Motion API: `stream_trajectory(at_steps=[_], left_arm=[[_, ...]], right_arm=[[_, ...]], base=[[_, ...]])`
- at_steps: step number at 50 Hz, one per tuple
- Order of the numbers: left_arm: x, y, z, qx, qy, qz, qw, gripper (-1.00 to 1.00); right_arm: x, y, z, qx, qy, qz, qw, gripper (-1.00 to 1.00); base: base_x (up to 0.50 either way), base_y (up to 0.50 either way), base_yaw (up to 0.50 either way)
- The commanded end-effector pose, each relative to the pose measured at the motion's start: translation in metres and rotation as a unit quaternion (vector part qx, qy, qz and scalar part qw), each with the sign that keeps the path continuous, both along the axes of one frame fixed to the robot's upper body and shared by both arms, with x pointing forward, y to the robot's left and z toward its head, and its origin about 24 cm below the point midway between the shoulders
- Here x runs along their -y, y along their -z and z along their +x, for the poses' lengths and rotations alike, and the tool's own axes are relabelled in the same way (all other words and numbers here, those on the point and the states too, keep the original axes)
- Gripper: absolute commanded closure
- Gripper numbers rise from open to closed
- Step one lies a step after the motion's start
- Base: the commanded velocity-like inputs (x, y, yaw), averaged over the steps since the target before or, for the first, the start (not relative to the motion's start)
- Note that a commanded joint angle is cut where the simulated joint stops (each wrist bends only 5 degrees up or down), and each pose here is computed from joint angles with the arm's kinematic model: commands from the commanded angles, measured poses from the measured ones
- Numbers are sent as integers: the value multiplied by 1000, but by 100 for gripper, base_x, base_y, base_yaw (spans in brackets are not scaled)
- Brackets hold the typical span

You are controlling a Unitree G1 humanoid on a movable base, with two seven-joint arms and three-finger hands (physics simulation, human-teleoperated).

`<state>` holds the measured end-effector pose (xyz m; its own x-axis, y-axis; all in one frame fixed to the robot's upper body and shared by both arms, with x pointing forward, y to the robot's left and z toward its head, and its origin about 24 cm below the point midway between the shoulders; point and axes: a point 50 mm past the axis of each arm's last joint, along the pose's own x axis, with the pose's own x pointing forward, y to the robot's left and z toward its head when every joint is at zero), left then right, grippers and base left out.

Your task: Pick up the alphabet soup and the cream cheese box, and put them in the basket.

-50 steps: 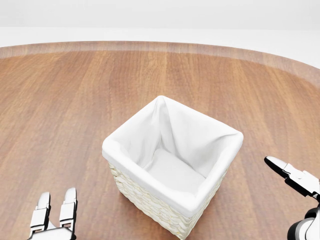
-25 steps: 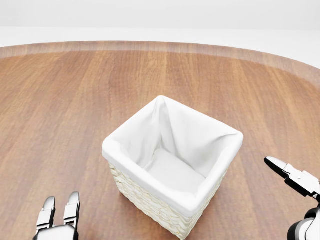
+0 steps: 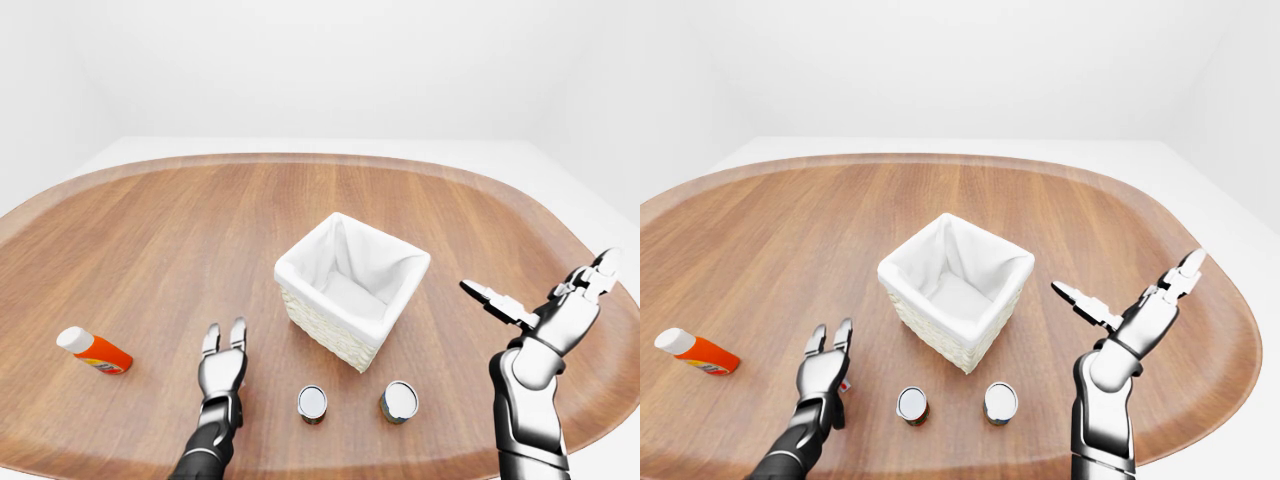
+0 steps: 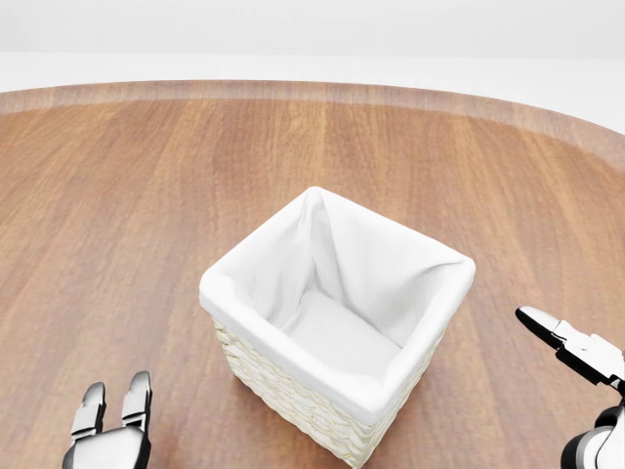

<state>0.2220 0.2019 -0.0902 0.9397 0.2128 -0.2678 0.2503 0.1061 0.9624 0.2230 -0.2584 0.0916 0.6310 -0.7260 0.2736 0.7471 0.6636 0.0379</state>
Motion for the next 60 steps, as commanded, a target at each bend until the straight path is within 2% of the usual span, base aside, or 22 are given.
stream_trajectory(at_steps=[1,14,33,34,36,37,47,60], left_arm=[[-10,24,-35,-74,-9,15,997,-100],[-13,36,-40,-132,-19,20,991,-100],[-14,39,-43,-156,-22,25,987,-100],[-14,39,-43,-157,-22,25,987,-85],[-14,40,-43,-159,-22,26,987,91],[-14,40,-44,-161,-19,28,986,100],[-17,39,-43,-154,-23,28,987,100],[-26,29,-40,-104,-29,26,994,100]], right_arm=[[0,1,1,-2,-1,0,1000,-100],[0,0,1,-1,-1,-1,1000,-100],[0,0,2,-2,-1,-1,1000,-100],[0,1,2,-3,-1,-1,1000,-100],[0,1,2,-3,-1,-1,1000,-100],[0,0,1,-1,-1,-2,1000,-100],[0,2,2,-6,-1,-1,1000,-100],[0,2,2,-6,-1,-1,1000,-100]], base=[[0,0,0],[0,0,0],[0,0,0],[0,0,0],[0,0,0],[0,0,0],[0,0,0],[0,0,0]])
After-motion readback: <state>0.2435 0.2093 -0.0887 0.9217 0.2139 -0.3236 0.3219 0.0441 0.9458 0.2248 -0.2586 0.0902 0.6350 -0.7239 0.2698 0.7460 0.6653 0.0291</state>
